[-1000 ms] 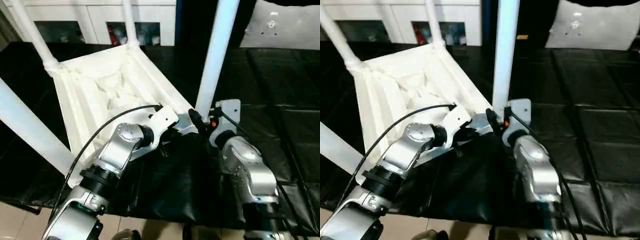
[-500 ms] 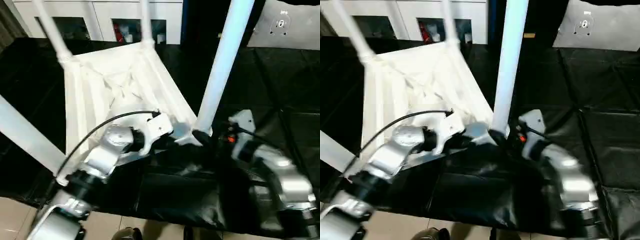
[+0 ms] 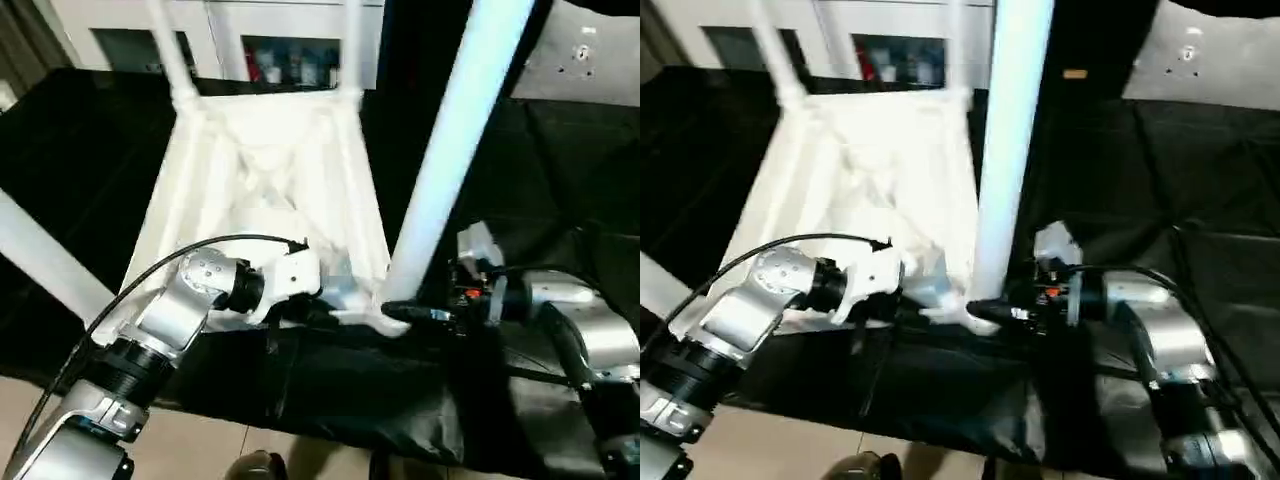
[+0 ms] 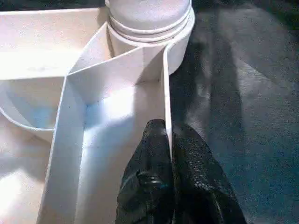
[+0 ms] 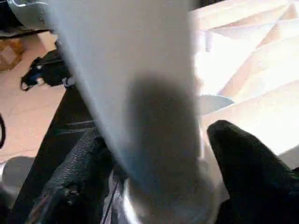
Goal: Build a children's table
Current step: Rotate leg to tighten
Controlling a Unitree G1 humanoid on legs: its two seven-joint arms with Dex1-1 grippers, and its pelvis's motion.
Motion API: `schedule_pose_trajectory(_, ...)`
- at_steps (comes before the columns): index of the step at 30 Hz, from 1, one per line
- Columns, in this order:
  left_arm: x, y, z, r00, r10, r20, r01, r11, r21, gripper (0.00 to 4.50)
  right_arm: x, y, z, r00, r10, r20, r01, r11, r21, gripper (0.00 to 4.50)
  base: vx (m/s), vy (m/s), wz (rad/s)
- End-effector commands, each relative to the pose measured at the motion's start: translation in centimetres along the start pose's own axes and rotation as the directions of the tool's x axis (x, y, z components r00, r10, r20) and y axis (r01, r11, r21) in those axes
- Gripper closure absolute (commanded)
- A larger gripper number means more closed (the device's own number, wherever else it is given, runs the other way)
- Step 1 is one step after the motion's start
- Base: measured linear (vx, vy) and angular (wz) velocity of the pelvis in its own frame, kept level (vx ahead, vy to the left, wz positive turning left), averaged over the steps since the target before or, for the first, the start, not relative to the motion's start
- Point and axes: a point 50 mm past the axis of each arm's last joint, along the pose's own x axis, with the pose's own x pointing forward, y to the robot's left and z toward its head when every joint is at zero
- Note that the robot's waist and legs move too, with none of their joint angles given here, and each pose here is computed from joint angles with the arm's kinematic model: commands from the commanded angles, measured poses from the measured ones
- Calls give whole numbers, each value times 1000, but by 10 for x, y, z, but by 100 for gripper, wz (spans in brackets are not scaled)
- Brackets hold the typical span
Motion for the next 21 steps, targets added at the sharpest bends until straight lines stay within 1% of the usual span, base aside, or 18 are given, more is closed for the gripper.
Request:
schedule_pose_trajectory(1,5,-9,7,995,-103,-4,103,993,63,450,1,-2,3,999,33,-15,-33,999,-18,152,0,0,0)
schedule_pose_trajectory(4,4,-10,7,994,-112,-3,112,992,63,450,2,-1,3,998,63,-23,-64,998,-10,165,0,0,0)
schedule_pose_trajectory(6,4,-10,6,993,-115,-4,115,991,62,450,3,-1,2,997,77,-26,-77,997,-1,190,0,0,0)
schedule_pose_trajectory(7,4,-11,6,993,-117,-5,117,991,61,450,3,0,1,995,90,-31,-90,996,7,190,0,0,0)
schedule_pose_trajectory(8,3,-11,5,993,-118,-7,118,991,61,450,3,0,1,995,94,-32,-94,996,10,211,0,0,0)
schedule_pose_trajectory(9,3,-11,4,993,-118,-10,119,991,61,450,3,0,1,994,104,-35,-103,994,18,221,0,0,0)
schedule_pose_trajectory(10,3,-11,3,993,-119,-14,120,991,59,450,4,1,0,992,122,-39,-121,992,29,221,0,0,0)
schedule_pose_trajectory(11,3,-11,3,993,-119,-14,120,991,59,450,4,1,0,992,122,-39,-121,992,29,232,0,0,0)
schedule_pose_trajectory(15,1,-9,2,993,-117,-21,118,991,56,450,6,2,-1,986,162,-45,-159,986,49,239,0,0,0)
schedule_pose_trajectory(18,1,-8,2,994,-108,-21,109,993,51,450,7,3,-1,985,172,-31,-170,984,61,241,0,0,0)
schedule_pose_trajectory(21,4,-4,5,998,-53,17,53,999,10,450,16,8,0,987,154,36,-157,982,104,241,0,0,0)
